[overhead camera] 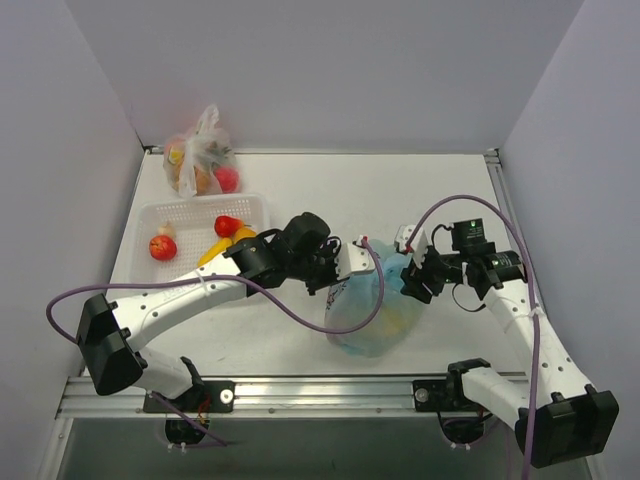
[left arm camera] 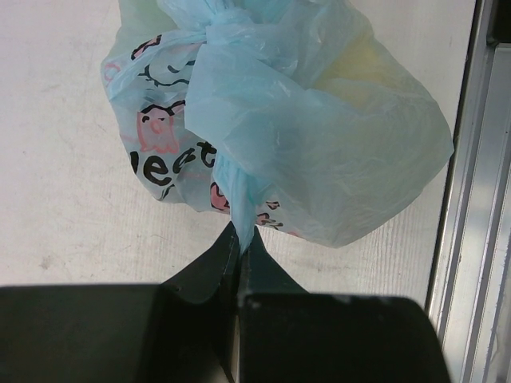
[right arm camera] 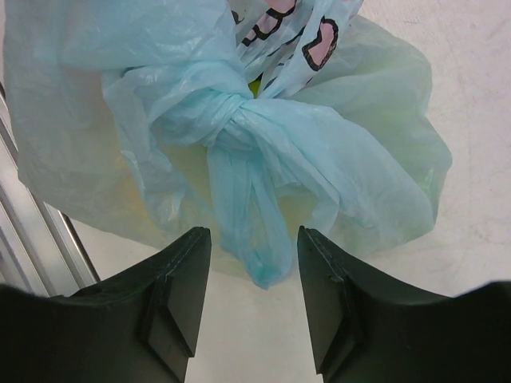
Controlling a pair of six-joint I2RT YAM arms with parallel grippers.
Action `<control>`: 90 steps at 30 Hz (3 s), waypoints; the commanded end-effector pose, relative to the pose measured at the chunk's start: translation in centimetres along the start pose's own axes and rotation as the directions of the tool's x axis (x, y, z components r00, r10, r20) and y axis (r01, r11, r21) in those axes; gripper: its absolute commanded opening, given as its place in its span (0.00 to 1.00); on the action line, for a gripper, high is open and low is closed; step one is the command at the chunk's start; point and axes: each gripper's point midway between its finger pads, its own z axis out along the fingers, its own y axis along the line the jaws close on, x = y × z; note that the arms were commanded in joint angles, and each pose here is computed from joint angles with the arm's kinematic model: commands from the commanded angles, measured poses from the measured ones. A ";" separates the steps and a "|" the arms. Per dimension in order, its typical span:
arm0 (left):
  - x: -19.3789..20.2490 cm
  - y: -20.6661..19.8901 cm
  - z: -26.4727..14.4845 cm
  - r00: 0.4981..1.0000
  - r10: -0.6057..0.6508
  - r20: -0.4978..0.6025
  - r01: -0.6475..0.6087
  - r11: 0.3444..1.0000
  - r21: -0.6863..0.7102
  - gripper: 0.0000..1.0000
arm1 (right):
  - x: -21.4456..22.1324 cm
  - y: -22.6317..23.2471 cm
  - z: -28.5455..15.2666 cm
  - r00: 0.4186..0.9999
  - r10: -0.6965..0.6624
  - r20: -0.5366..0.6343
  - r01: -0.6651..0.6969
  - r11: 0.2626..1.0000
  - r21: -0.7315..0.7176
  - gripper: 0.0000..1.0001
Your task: Place the fake fruits into the plastic bag and tie a complex knot
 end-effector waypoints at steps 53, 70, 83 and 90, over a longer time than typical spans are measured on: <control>15.6 14.0 -8.8 0.940 -0.300 -0.159 0.205 0.875 -0.440 0.00 | 9.3 -13.6 -5.3 0.958 0.058 -0.281 0.081 0.886 0.457 0.00; 16.8 12.5 -5.9 0.956 -0.235 -0.175 0.184 0.947 -0.263 0.00 | 10.9 -11.1 -3.6 0.963 0.075 -0.259 0.026 0.930 0.366 0.03; 10.0 8.4 -4.0 0.989 0.109 -0.103 -0.117 0.990 -0.082 0.73 | 6.3 -6.4 -0.2 0.958 -0.149 -0.243 0.194 0.965 0.175 0.87; 10.7 9.2 -0.4 0.954 0.239 -0.181 -0.254 0.965 -0.067 0.74 | 4.7 -9.3 2.0 0.925 -0.254 -0.284 0.327 0.912 0.249 0.91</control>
